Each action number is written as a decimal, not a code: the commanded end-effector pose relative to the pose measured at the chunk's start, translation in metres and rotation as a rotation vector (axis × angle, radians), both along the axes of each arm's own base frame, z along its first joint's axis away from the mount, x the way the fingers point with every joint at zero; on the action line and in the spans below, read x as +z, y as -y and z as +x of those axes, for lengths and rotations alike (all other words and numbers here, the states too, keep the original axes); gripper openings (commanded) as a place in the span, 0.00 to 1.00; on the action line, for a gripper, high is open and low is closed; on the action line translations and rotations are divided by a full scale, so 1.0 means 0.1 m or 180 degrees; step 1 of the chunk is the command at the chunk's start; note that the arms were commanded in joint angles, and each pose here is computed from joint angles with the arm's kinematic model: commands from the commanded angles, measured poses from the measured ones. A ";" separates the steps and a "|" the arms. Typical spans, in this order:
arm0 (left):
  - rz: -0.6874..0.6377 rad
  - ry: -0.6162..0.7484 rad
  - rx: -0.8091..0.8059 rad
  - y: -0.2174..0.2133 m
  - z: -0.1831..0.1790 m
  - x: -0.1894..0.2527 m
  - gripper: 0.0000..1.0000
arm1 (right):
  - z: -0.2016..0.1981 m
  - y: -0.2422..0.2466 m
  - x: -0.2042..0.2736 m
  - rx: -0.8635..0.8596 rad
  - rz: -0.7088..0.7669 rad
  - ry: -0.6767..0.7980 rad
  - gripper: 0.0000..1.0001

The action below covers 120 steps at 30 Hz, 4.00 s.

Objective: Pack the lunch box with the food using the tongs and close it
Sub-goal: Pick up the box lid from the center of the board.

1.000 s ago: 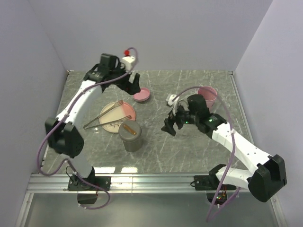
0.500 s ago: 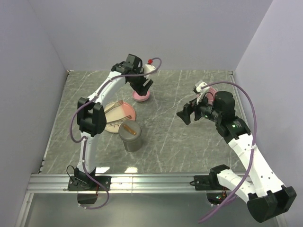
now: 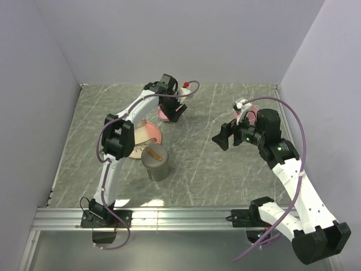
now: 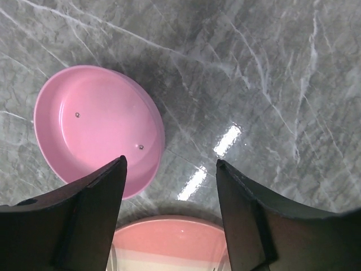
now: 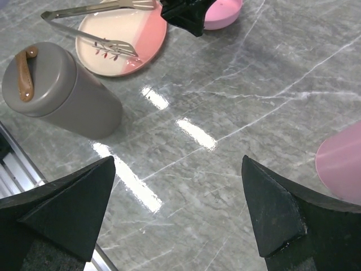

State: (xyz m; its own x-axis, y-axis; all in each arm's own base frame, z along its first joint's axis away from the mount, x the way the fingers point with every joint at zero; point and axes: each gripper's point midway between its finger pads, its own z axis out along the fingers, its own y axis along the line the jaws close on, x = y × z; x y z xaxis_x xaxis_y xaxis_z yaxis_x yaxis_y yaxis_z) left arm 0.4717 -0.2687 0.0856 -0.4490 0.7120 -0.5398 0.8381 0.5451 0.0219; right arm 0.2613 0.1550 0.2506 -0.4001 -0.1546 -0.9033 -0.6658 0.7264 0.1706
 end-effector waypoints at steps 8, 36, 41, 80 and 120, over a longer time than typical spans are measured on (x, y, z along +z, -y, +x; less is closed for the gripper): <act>-0.0071 0.0118 0.0047 0.11 0.17 -0.08 0.62 | 0.05 0.00 0.23 -0.0023 0.0235 0.0028 1.00; -0.0112 -0.0024 0.0171 0.18 0.12 -0.18 0.00 | 0.21 0.04 0.22 -0.0170 0.0509 -0.0251 1.00; -0.0990 -0.0104 0.0120 0.49 -0.14 0.81 0.00 | 0.22 0.01 0.26 -0.0103 0.0573 -0.0319 1.00; -0.5098 0.0741 -0.1145 0.34 -1.87 4.82 0.01 | 0.72 -0.69 2.86 0.0182 0.3755 -0.0361 0.86; -0.5025 0.0528 -0.1249 0.71 -1.86 4.65 0.01 | 0.71 -0.80 2.78 0.0052 0.3957 -0.0747 0.03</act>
